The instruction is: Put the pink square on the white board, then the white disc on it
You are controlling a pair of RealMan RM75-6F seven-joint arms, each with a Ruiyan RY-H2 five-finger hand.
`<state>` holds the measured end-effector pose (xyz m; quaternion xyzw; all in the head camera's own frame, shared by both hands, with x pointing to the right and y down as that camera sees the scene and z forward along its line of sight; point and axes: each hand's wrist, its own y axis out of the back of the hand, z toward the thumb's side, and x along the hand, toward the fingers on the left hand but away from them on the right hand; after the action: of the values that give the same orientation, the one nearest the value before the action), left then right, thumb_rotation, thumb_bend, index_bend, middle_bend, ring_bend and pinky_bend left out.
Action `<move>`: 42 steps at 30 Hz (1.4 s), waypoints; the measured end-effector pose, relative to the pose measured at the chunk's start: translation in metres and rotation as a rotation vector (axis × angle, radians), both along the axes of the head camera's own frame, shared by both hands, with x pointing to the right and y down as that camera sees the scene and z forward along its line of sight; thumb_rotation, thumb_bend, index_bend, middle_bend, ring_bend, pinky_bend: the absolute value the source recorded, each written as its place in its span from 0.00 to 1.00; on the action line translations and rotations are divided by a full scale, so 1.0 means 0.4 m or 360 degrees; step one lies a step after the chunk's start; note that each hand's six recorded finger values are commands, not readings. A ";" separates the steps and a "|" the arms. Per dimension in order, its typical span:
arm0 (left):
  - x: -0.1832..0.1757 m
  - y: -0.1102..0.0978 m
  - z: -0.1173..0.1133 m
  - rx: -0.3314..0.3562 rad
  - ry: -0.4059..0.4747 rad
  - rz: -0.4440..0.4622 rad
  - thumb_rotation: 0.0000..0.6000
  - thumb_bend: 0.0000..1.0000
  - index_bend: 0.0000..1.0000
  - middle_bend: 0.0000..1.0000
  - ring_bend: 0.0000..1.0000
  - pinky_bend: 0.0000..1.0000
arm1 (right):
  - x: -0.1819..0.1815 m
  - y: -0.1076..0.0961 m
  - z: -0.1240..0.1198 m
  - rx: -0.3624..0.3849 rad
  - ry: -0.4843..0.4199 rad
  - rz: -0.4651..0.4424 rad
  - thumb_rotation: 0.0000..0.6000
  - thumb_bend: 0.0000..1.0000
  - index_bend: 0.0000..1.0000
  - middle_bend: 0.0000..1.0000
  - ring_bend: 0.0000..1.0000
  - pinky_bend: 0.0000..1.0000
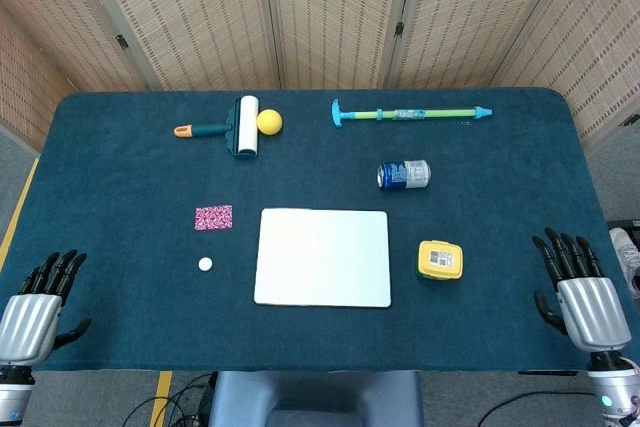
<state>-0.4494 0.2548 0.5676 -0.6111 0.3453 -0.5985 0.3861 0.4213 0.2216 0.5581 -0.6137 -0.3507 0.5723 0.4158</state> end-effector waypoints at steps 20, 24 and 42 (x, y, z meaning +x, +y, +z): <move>0.115 0.006 0.003 -0.0058 -0.0059 0.0146 1.00 0.25 0.38 1.00 1.00 0.98 | -0.035 0.012 -0.017 0.0001 -0.0124 -0.0123 1.00 0.33 0.00 0.00 0.00 0.00; 0.135 -0.032 0.020 -0.0150 -0.0080 0.0100 1.00 0.25 0.43 1.00 1.00 1.00 | -0.052 0.005 -0.011 -0.0006 -0.0151 -0.0157 1.00 0.33 0.00 0.00 0.00 0.00; 0.283 -0.253 0.181 -0.0591 -0.0019 -0.0174 1.00 0.25 0.31 1.00 1.00 1.00 | -0.042 -0.019 -0.027 -0.0015 -0.0275 -0.0130 1.00 0.33 0.00 0.00 0.00 0.00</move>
<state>-0.3360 0.1535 0.6401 -0.6485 0.2594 -0.6757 0.2357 0.4046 0.2139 0.5471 -0.6765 -0.3575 0.5014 0.4040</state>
